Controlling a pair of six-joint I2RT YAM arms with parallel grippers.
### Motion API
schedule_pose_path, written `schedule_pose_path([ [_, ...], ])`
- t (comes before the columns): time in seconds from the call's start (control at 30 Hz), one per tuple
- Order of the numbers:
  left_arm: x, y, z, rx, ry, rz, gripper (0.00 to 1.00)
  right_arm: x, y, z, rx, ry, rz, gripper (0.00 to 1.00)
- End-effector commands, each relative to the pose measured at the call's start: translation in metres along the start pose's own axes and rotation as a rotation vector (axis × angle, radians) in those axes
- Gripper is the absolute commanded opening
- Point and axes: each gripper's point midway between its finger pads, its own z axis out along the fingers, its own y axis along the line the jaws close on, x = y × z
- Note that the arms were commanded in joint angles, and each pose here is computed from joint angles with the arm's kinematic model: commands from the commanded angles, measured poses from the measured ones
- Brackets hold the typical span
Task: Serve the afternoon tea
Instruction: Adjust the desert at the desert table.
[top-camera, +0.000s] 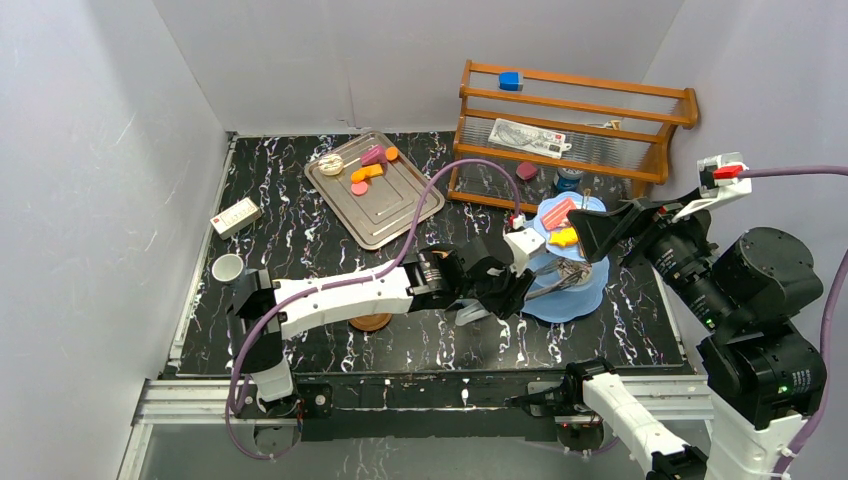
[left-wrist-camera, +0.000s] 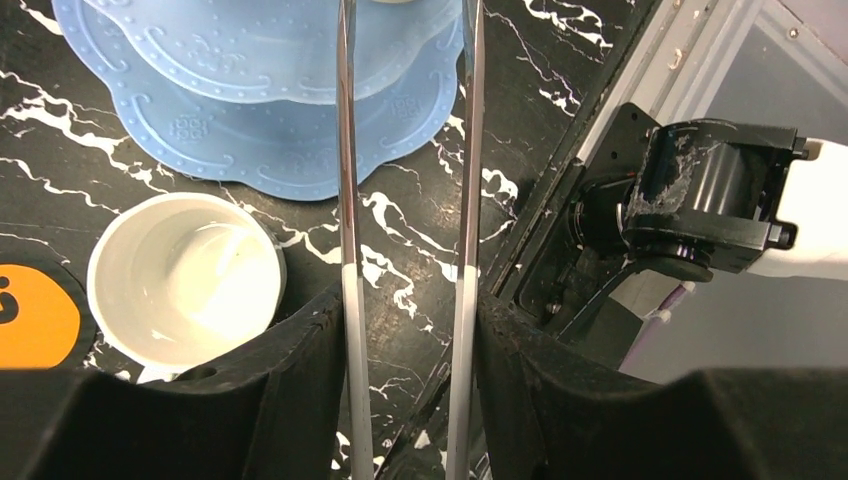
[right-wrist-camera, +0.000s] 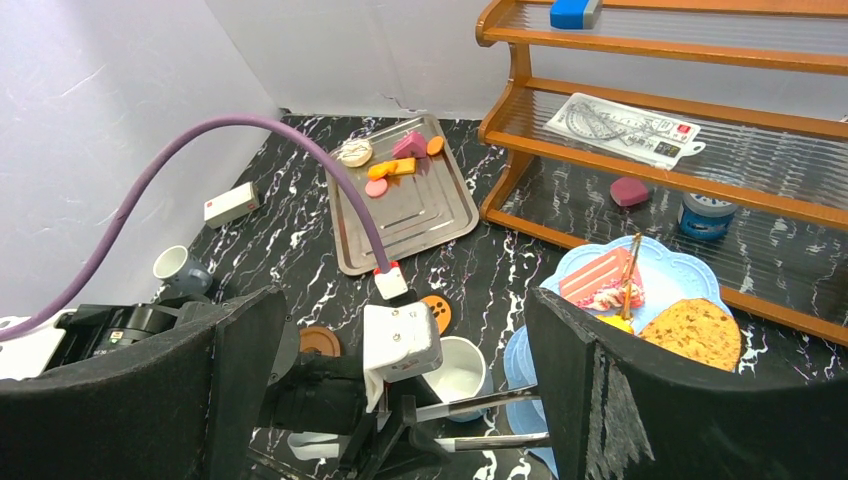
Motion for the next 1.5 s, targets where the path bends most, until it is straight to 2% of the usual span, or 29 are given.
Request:
schedule_pose_path([
  [0.0, -0.022, -0.016, -0.027, 0.064, -0.073, -0.014, 0.41, -0.014, 0.002, 0.002, -0.008, -0.054, -0.018, 0.99],
  [0.63, -0.02, -0.012, -0.001, 0.031, -0.041, 0.015, 0.39, -0.019, 0.005, -0.001, -0.016, -0.07, -0.018, 0.99],
  [1.3, -0.039, 0.004, 0.023, -0.078, -0.088, 0.074, 0.41, -0.019, 0.006, 0.0, -0.027, -0.074, -0.017, 0.99],
  [1.47, -0.043, -0.004, 0.02, -0.044, -0.099, 0.08, 0.4, -0.018, 0.006, 0.0, -0.026, -0.071, -0.017, 0.99],
])
